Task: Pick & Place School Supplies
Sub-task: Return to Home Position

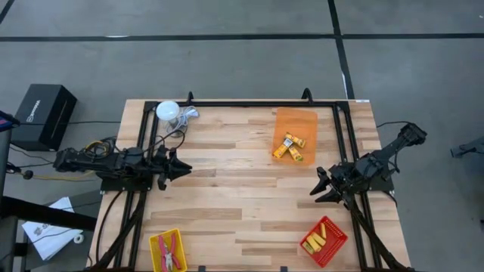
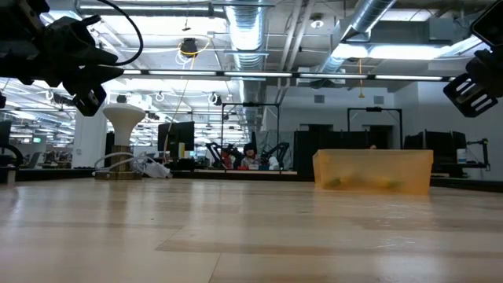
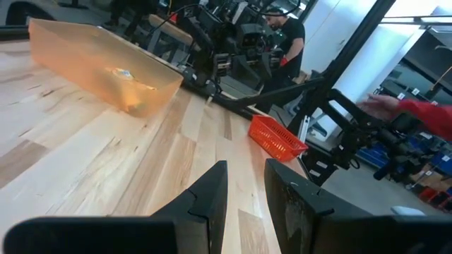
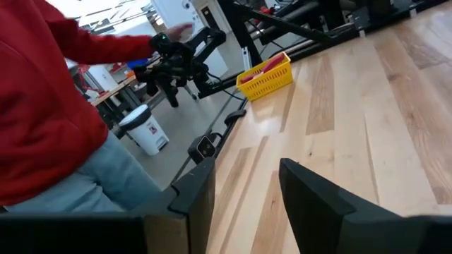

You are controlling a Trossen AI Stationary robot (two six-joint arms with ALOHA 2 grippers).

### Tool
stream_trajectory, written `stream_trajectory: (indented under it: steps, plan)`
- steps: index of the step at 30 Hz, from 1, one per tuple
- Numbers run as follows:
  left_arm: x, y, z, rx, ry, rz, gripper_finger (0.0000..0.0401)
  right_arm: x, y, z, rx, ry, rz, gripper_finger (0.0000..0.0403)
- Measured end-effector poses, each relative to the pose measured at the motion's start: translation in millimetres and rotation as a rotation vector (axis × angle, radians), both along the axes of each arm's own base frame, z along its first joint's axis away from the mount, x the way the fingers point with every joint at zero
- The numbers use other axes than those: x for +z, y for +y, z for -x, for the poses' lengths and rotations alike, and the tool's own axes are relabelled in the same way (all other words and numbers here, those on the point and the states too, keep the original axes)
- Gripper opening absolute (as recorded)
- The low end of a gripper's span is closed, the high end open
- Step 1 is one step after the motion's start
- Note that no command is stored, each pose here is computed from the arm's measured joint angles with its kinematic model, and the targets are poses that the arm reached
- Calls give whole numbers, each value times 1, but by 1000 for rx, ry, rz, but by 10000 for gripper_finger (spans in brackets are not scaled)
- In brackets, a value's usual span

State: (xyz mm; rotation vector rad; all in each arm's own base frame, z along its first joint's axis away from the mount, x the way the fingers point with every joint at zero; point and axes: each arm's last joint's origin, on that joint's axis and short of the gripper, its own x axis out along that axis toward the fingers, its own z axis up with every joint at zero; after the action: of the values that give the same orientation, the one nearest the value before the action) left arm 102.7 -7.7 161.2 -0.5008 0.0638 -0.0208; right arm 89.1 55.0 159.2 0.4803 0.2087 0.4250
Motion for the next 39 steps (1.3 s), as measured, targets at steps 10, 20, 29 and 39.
stream_trajectory:
  steps: [10, 20, 29, 39]
  plan:
    - [9, 1, 6, 8, -103, 9, 91, 7, -4, 4, 22, -80, -54, 152]
    - [14, 9, 6, 87, -156, 9, 91, 9, -49, -8, -428, -115, -42, 151]
    - [14, 8, 6, 74, -160, 9, 91, 9, -76, -6, -708, -131, -28, 145]
    - [14, 8, 6, 78, -162, 9, 91, 9, -76, -6, -715, -126, -27, 148]
